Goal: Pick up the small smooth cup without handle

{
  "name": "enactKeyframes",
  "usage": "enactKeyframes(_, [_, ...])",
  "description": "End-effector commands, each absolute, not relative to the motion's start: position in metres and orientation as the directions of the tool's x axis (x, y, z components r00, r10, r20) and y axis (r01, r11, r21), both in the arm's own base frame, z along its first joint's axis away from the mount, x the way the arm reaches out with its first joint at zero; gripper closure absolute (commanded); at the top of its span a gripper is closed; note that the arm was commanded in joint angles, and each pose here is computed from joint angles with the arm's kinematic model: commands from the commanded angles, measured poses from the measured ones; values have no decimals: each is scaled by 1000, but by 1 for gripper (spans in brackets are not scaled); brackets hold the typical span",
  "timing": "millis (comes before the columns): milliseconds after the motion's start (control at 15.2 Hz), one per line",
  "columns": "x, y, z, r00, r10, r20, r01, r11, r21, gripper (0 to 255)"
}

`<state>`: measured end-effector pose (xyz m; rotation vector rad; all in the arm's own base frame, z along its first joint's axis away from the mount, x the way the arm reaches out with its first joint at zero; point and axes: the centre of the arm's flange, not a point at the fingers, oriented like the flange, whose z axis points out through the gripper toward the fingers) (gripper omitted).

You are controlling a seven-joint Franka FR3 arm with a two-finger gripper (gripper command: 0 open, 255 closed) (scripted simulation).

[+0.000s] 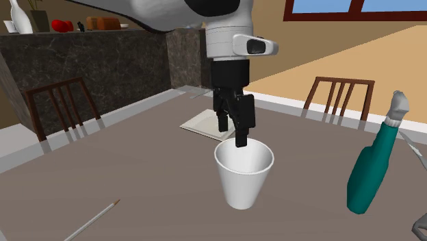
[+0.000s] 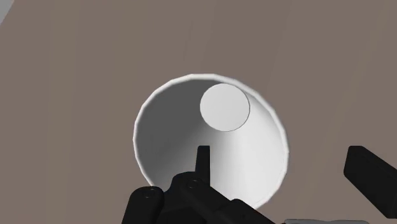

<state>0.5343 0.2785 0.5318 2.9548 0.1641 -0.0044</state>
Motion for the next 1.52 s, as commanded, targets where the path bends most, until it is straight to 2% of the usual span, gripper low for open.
enactKeyframes(0, [536, 280, 521, 994, 109, -12, 109, -977, 182, 0])
enactKeyframes(396, [536, 280, 497, 994, 109, -12, 109, -977, 182, 0])
enactKeyframes(462, [537, 280, 497, 994, 109, -12, 109, -977, 182, 255])
enactKeyframes(1056, [536, 280, 497, 994, 109, -12, 109, -977, 182, 255])
enactKeyframes(1452, [536, 280, 529, 994, 109, -12, 109, -977, 182, 255])
